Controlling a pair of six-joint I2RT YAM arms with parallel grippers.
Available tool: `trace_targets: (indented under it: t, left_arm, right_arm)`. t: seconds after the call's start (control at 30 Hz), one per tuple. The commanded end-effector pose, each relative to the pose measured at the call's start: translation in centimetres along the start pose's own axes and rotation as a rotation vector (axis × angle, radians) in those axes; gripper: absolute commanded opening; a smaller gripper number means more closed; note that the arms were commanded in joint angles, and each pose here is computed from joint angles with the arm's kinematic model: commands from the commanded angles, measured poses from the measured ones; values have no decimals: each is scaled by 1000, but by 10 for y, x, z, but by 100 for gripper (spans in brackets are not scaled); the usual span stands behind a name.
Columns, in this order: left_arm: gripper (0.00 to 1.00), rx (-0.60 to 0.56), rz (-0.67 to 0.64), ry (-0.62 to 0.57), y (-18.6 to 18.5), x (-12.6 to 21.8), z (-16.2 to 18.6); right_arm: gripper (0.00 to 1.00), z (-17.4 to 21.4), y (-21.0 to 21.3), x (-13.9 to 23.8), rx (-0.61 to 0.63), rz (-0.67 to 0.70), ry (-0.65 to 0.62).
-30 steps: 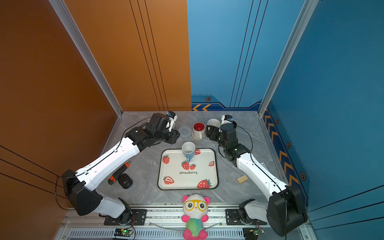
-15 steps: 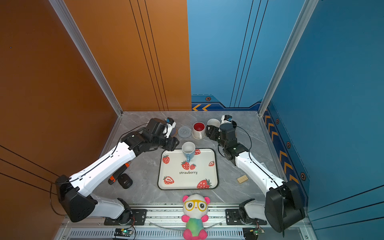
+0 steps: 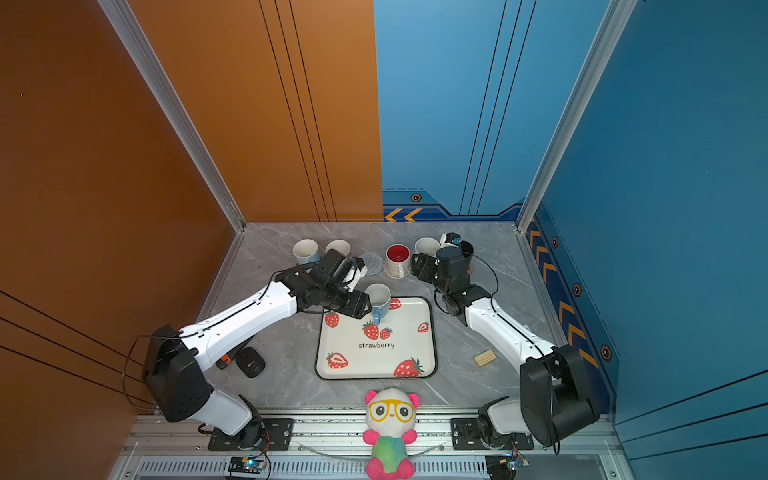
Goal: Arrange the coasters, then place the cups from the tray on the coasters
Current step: 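Move left gripper over the blue-handled mug on the tray and lower into it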
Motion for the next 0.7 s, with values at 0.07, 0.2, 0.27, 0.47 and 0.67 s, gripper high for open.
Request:
trace_targets:
  t: [0.07,0.2,0.27,0.47,0.67]
  left_arm:
    - [72,37,27,90,-4,-23,14]
    - [73,39,2,117,-4,-35,14]
    - [74,41,-7,128,-4,-41,14]
    - [75,42,-14,149,-7,-53,11]
    - [75,66,-20,128,-7,-62,8]
  right_arm:
    - [76,-2,5,-9,-19,-33,14]
    - [77,-1,5,-12,-19,-30,21]
    - [77,-1,3,-12,-20,-25,20]
    - [77,-1,-1,-14,-25,-15,22]
    - [77,-1,-3,-16,-29,-9,25]
Point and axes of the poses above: each gripper's point midway between its finger pads, its own x axis back along the fingers, its own y axis along the line the jaws close on, z = x × y, the point moved 6 cm from there along x, back along the fingers, and after that the axes turned 13 degrees about -x, right-handed, at the moved point
